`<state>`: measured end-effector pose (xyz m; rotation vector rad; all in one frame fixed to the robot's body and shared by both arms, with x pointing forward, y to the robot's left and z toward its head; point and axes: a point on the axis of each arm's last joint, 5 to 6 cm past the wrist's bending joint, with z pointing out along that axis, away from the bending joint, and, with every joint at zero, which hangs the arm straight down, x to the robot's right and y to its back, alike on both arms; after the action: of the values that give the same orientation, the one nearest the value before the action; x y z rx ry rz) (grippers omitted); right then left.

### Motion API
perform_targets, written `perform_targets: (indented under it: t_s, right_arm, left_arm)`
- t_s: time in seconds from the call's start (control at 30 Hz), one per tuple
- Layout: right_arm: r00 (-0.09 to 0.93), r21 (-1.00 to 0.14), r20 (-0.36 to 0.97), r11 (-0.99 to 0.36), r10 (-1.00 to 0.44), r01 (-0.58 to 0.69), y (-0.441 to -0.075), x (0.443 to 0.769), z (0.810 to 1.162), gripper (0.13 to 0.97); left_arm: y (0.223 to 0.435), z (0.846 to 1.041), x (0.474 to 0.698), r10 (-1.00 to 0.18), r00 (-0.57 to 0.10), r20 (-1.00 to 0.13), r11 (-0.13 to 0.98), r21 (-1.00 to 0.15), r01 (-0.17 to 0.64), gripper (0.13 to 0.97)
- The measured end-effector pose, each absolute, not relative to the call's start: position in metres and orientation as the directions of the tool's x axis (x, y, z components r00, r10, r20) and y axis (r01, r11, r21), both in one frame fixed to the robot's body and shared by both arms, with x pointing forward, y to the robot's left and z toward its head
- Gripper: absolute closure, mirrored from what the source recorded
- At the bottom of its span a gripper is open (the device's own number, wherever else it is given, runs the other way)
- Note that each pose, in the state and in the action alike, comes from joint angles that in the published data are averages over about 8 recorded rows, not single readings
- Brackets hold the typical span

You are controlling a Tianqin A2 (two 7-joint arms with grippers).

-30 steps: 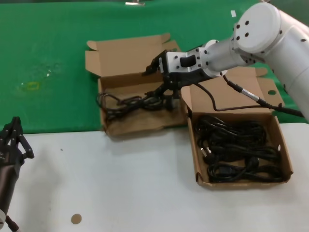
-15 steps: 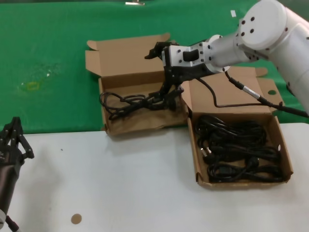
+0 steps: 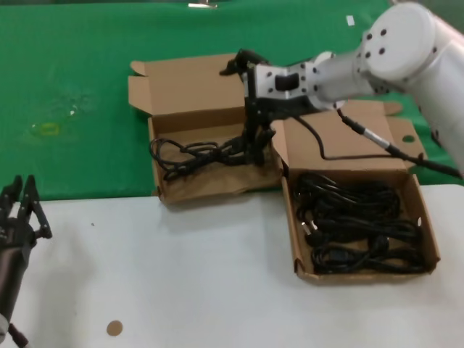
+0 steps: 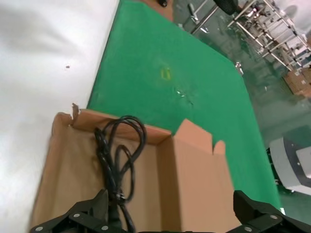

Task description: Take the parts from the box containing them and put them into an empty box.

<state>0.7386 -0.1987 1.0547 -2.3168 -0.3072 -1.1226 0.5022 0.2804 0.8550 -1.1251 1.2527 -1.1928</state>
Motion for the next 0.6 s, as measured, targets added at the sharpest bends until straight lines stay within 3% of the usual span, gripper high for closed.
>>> perform_targets:
  t_s: [0.13, 0.37, 0.6]
  right_arm:
    - [0.624, -0.408, 0.778, -0.812, -0.070, 0.418, -0.197, 0.735, 1.044, 0.195]
    - [0.615, -0.501, 0.768, -0.767, -0.179, 0.402, -0.194, 0.724, 1.018, 0.172]
    - [0.601, -0.599, 0.738, -0.709, -0.307, 0.372, -0.193, 0.710, 0.991, 0.133]
  left_arm:
    - [0.280, 0.855, 0.502, -0.997, -0.035, -0.071, 0.070, -0.997, 0.022, 0.890]
    - [0.280, 0.855, 0.502, -0.997, -0.035, -0.071, 0.070, -0.997, 0.022, 0.863]
    - [0.280, 0.855, 0.502, -0.997, -0.035, -0.071, 0.070, -0.997, 0.022, 0.736]
